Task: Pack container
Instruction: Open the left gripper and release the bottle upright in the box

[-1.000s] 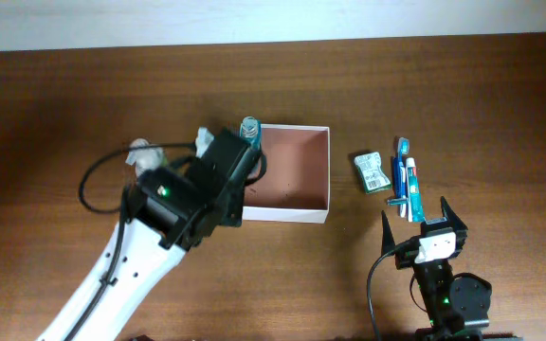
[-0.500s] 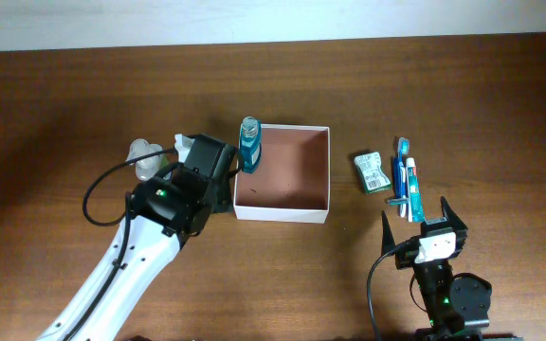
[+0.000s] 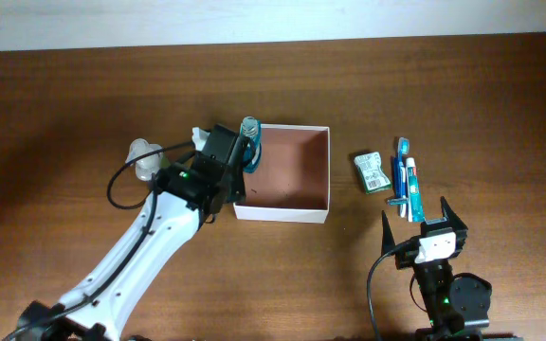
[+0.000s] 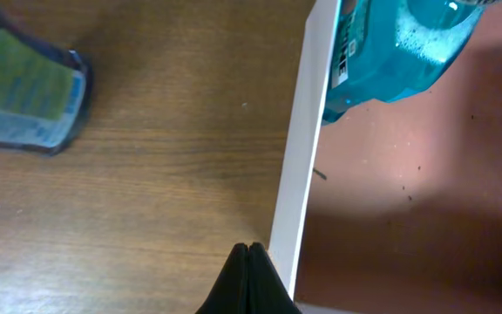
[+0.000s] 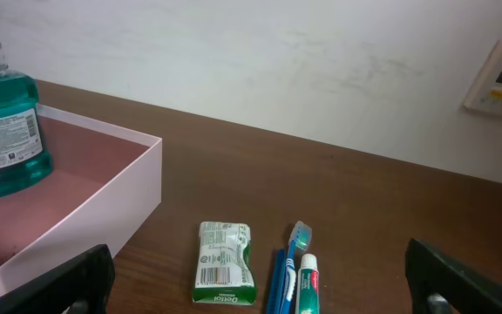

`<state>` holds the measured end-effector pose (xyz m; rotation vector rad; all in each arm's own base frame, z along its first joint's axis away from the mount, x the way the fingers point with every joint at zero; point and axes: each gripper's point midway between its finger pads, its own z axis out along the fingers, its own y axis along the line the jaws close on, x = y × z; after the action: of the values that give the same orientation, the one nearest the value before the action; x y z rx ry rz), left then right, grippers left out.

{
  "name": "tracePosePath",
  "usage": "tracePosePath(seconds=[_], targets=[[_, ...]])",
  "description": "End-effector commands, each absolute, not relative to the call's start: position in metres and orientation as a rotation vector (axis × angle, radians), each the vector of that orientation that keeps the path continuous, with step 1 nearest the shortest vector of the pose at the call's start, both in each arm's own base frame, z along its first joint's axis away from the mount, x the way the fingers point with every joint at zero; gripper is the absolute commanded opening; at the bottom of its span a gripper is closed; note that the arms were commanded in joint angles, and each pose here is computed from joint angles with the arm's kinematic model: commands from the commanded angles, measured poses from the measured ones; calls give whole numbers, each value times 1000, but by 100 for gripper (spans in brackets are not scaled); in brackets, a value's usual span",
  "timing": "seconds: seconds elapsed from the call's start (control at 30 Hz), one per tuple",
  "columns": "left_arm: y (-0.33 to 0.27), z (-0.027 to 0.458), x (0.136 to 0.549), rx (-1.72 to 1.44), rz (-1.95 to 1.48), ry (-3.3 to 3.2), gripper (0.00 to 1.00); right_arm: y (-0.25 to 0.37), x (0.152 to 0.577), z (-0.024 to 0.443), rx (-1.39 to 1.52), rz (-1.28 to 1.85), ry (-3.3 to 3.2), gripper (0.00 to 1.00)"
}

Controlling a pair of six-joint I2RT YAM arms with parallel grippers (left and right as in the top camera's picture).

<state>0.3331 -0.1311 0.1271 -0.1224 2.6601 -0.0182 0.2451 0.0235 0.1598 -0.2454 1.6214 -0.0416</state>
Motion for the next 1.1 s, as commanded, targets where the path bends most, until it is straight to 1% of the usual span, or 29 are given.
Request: tracePosePath(seconds=[0.0, 0.2, 0.43, 0.7, 0.9, 1.07], targets=[[-135, 117, 332, -108, -47, 2691, 0, 20, 245, 158, -229, -51, 1625, 98], [-141, 112, 335, -39, -68, 2678, 1, 20, 245, 158, -229, -51, 1625, 98], [-138, 88, 330, -20, -62, 2681, 1, 20, 245, 158, -229, -51, 1625, 98], [-131, 69, 334, -60, -76, 2644, 0, 20, 245, 158, -229, -51, 1625, 98], [-122, 56, 328, -89, -62, 2661, 1, 20, 245, 158, -229, -51, 1625, 98], [-121, 60, 327, -107, -103, 2662, 0, 20, 245, 158, -229, -51, 1626, 98]])
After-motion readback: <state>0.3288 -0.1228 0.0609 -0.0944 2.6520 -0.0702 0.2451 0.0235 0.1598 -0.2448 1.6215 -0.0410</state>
